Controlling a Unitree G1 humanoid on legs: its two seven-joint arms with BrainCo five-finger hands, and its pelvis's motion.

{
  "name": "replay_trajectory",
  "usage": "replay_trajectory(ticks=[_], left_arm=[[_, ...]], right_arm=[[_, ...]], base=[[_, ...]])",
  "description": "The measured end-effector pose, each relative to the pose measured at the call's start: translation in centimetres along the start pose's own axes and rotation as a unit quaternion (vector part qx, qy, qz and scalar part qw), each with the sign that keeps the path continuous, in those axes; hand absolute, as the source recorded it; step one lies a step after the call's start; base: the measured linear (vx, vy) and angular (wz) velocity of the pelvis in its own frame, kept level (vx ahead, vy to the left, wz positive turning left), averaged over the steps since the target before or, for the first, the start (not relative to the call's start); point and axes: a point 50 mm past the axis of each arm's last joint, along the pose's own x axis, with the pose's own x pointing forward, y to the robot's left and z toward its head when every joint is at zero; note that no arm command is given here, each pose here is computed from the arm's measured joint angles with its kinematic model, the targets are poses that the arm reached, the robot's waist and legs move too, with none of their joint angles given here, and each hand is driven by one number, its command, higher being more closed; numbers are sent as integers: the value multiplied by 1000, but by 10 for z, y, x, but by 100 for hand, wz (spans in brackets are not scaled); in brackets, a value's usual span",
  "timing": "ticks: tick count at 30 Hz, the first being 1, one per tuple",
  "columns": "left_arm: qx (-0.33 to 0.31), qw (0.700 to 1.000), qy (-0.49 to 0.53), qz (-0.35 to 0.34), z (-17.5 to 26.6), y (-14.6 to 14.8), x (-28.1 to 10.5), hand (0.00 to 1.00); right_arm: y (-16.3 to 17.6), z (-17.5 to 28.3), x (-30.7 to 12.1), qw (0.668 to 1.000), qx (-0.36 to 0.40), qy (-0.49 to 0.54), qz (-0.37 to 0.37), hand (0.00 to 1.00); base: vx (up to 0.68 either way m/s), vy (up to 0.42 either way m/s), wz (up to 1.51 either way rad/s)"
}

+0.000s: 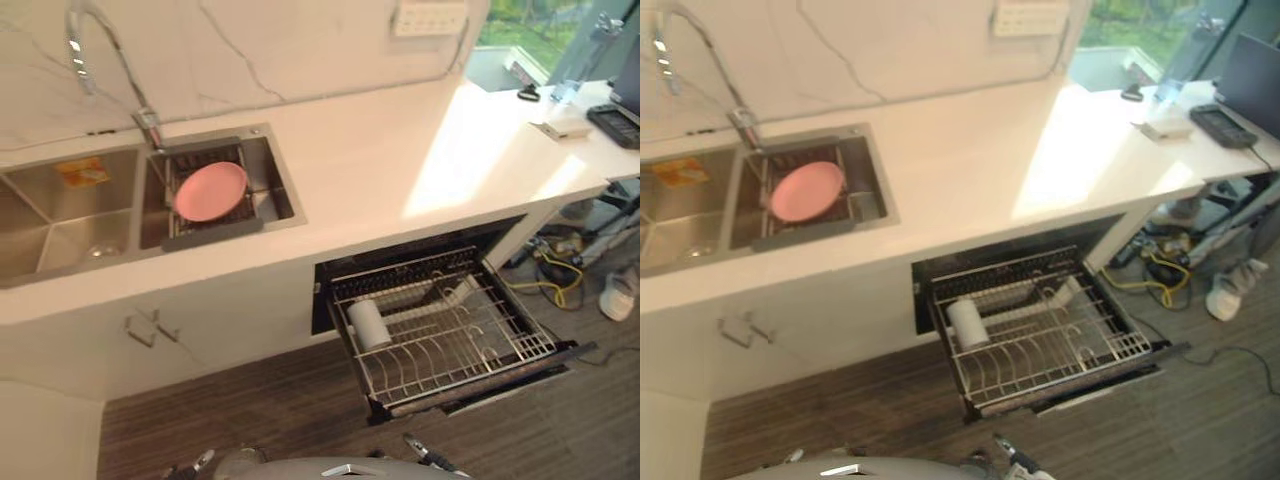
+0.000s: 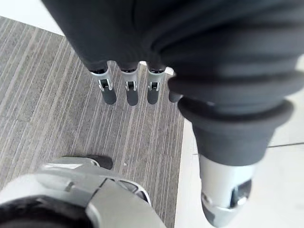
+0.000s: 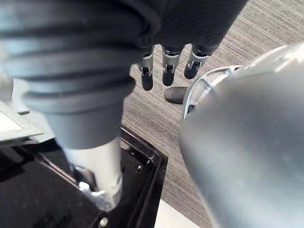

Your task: Walk over to the sink, pick up the cup, carry it to the dishwasher, place the cup inside the dishwasher, then close the dishwasher door

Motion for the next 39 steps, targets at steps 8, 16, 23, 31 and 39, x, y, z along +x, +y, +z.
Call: replay_trajectory(ticks=[8,16,23,31,39], left_arm=[[63,998,-27,-6,13,6,2,0],[99,995,-24,-19,22,6,5,0],[69,997,-21,-21,20,-1,4,0],[60,997,-38,-23,27,2,4,0],[54,998,-34,-27,24,-3,3,0]], right_arm=[[-10,-38,-6,999,18,37,-15,0],[0,-52,-11,1000,25,8,10,0],[-13,-56,-14,998,55,6,-16,0],[-11,-62,-14,996,82,39,-20,0],[-14,-59,-14,995,94,33,-27,0]], base=[[-87,161,53],[9,-53,56],[135,-140,-10],[-76,-38,-2],[-120,34,6]])
